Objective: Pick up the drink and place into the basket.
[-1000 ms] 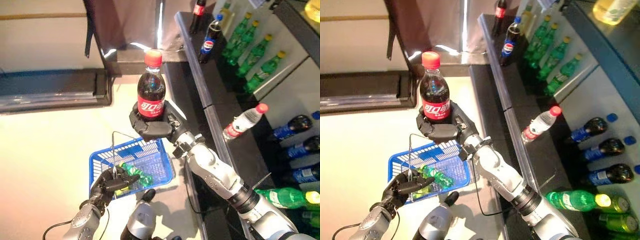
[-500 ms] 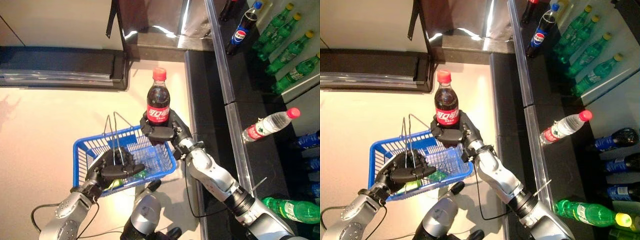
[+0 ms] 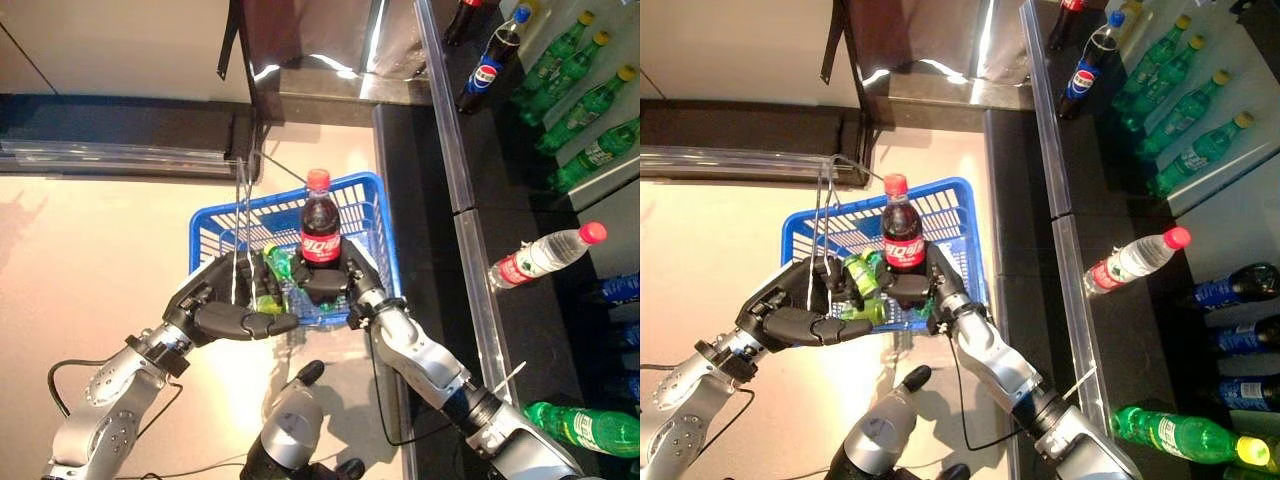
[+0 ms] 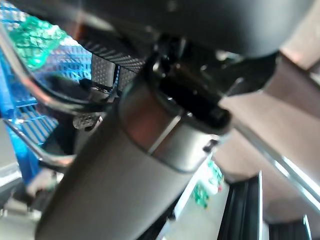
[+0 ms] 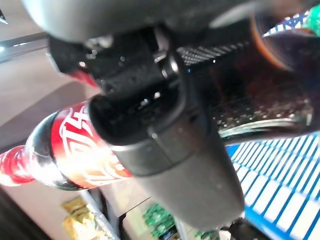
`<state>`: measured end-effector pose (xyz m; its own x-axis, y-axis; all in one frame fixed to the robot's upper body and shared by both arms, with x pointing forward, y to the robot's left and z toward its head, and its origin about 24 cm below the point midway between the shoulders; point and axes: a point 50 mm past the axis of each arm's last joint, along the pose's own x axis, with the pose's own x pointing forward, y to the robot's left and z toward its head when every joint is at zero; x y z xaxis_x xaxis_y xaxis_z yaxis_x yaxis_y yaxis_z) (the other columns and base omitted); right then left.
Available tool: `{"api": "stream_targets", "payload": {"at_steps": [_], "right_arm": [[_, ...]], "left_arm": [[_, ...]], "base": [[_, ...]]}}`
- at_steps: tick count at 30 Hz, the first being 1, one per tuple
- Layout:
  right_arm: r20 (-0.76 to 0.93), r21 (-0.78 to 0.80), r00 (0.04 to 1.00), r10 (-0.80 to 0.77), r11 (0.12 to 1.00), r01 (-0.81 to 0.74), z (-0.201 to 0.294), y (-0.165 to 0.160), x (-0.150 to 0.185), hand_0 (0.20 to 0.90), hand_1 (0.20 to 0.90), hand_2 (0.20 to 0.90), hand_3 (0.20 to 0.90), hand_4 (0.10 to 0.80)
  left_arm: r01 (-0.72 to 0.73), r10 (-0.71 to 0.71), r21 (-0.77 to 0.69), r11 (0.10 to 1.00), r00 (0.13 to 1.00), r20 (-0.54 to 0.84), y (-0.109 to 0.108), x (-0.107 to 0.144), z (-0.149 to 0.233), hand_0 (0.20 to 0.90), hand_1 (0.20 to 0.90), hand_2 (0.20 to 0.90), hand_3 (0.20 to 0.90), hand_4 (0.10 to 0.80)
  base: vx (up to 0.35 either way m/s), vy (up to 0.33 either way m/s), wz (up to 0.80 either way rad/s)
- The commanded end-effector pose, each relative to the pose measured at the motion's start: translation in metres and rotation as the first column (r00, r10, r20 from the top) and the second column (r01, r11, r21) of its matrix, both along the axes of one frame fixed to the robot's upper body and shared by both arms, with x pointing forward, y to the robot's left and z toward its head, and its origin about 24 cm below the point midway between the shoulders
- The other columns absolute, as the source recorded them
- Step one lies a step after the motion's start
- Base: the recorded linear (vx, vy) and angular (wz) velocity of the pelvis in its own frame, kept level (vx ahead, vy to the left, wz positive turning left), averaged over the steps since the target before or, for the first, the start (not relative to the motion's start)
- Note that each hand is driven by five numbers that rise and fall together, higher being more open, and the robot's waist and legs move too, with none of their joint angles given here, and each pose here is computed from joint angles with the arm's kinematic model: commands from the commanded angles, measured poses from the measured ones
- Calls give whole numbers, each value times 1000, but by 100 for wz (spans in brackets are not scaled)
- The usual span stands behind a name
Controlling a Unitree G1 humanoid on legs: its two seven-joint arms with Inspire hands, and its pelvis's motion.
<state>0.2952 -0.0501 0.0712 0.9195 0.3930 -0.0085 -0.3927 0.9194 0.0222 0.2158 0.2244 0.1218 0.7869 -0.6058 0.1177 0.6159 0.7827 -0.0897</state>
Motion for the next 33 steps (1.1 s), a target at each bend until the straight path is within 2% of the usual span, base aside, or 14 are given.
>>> {"api": "stream_targets", "payload": {"at_steps": [1,8,14,19,23,27,28,29,33], "right_arm": [[194,161,976,95,979,-127,36,40,-13,300,300,300,200,100],[-18,115,1000,22,993,-20,-17,28,-10,300,300,300,200,100],[-174,84,985,-20,996,35,-46,25,-7,300,300,300,200,100],[-260,1,966,-1,1000,1,-68,28,-12,300,300,300,200,100],[-393,-130,919,38,987,-96,-100,30,-30,300,300,300,200,100],[-527,-329,848,-51,933,-148,-133,19,-42,300,300,300,200,100],[-527,-329,849,-51,933,-148,-133,19,-42,300,300,300,200,100],[-549,-417,831,-94,892,-175,-141,12,-41,300,300,300,200,100],[-574,-551,807,-138,794,-256,-146,7,-35,300,300,300,200,100]], "left_arm": [[353,-226,-7,936,615,756,-32,-41,121,300,300,300,200,100],[467,-320,38,883,540,778,-37,-50,132,300,300,300,200,100],[610,-453,102,786,456,766,-55,-55,135,300,300,300,200,100],[637,-489,136,759,420,765,-66,-55,138,300,300,300,200,100],[652,-508,153,742,398,764,-73,-56,140,300,300,300,200,100],[658,-512,161,736,385,768,-80,-57,139,300,300,300,200,100],[658,-512,162,736,384,768,-81,-57,139,300,300,300,200,100],[662,-515,166,731,375,771,-85,-58,138,300,300,300,200,100],[672,-526,176,720,362,769,-94,-58,135,300,300,300,200,100]], "base": [[38,1,5],[40,-2,3],[40,-22,4],[48,8,2],[40,17,-2],[0,0,0],[-63,35,4],[-7,-32,4],[23,-50,12]]}}
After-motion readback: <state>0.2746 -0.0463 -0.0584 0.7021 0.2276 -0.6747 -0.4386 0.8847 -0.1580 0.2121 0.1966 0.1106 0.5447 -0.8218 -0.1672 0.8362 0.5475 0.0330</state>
